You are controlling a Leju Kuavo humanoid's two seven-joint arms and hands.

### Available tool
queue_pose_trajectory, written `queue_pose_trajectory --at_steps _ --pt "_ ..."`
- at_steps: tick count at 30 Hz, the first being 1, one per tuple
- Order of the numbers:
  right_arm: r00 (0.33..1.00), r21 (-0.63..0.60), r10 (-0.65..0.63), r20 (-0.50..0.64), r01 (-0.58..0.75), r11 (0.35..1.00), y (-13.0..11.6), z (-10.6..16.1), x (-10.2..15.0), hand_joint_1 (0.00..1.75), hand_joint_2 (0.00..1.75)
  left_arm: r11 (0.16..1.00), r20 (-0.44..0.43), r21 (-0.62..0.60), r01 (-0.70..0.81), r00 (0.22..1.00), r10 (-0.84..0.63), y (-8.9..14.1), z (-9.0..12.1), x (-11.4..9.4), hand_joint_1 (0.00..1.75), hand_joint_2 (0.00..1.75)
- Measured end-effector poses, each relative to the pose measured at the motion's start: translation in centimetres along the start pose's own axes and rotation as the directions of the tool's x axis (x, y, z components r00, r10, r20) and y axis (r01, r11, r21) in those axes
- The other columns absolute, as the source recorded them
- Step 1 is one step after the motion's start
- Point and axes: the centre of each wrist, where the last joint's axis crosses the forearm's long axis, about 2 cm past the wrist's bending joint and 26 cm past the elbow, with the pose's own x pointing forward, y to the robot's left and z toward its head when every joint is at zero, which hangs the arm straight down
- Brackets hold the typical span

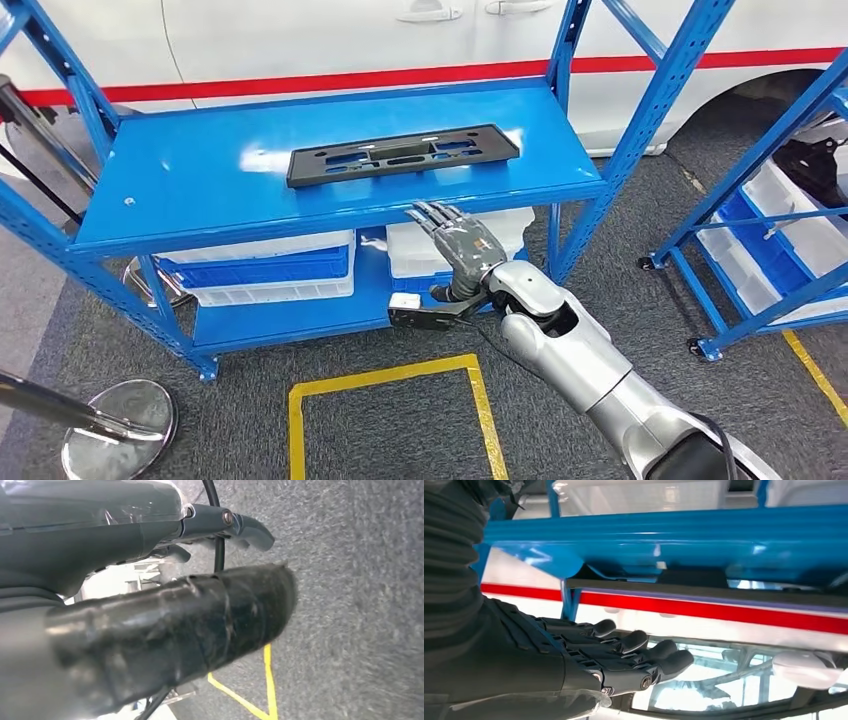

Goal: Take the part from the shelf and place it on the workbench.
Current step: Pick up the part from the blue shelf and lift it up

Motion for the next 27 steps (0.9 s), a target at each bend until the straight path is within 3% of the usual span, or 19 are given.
queue_pose_trajectory --at_steps 7,27 --pt "0.995 -0.141 -0.097 -0.031 0.092 0.986 -0.8 0.3 0.3 0.00 1.75 0.999 -0.007 -0.004 -0.036 0.999 0.036 -0.6 0.0 0.1 0.00 0.00" --pt "0.989 -0.184 -0.140 -0.055 0.128 0.975 -1.2 0.4 -0.6 0.00 1.75 0.999 0.011 0.014 0.052 0.999 -0.052 -0.7 0.3 0.5 0.00 0.00"
